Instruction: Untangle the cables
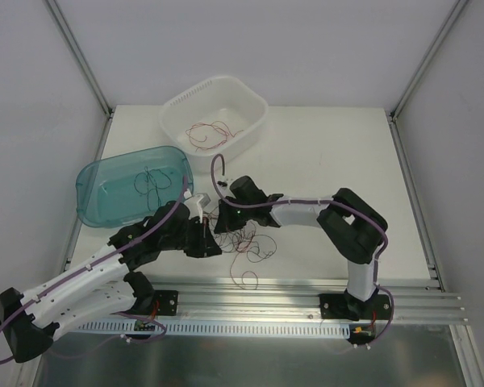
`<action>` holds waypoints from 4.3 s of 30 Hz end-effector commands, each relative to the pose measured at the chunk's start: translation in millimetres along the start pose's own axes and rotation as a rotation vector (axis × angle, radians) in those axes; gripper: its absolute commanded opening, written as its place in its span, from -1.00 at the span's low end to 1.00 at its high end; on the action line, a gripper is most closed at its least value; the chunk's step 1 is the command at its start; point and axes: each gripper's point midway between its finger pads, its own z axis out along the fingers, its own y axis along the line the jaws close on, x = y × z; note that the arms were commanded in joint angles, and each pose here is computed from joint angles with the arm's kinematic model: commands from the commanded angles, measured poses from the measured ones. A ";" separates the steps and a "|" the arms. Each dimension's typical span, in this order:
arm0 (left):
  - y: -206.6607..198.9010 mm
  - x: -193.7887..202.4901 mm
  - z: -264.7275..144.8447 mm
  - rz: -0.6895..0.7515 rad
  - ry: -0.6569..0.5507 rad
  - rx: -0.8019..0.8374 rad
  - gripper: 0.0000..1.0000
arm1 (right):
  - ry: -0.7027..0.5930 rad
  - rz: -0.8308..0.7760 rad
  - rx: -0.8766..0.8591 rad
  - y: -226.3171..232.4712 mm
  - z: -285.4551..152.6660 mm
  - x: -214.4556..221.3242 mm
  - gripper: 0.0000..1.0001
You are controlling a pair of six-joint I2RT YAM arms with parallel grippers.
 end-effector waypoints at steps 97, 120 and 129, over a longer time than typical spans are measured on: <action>227.9 -155.9 -147.5 -0.355 -0.614 -0.888 0.69 | -0.376 0.343 1.029 -185.9 -332.0 75.6 0.99; 80.6 -125.9 -50.2 -0.002 -0.414 -0.182 0.98 | -0.142 0.190 0.406 -60.3 -128.8 7.5 0.74; 26.8 -88.3 -22.1 0.002 -0.292 -0.037 0.98 | -0.253 0.067 0.676 -67.7 -201.4 -4.2 0.82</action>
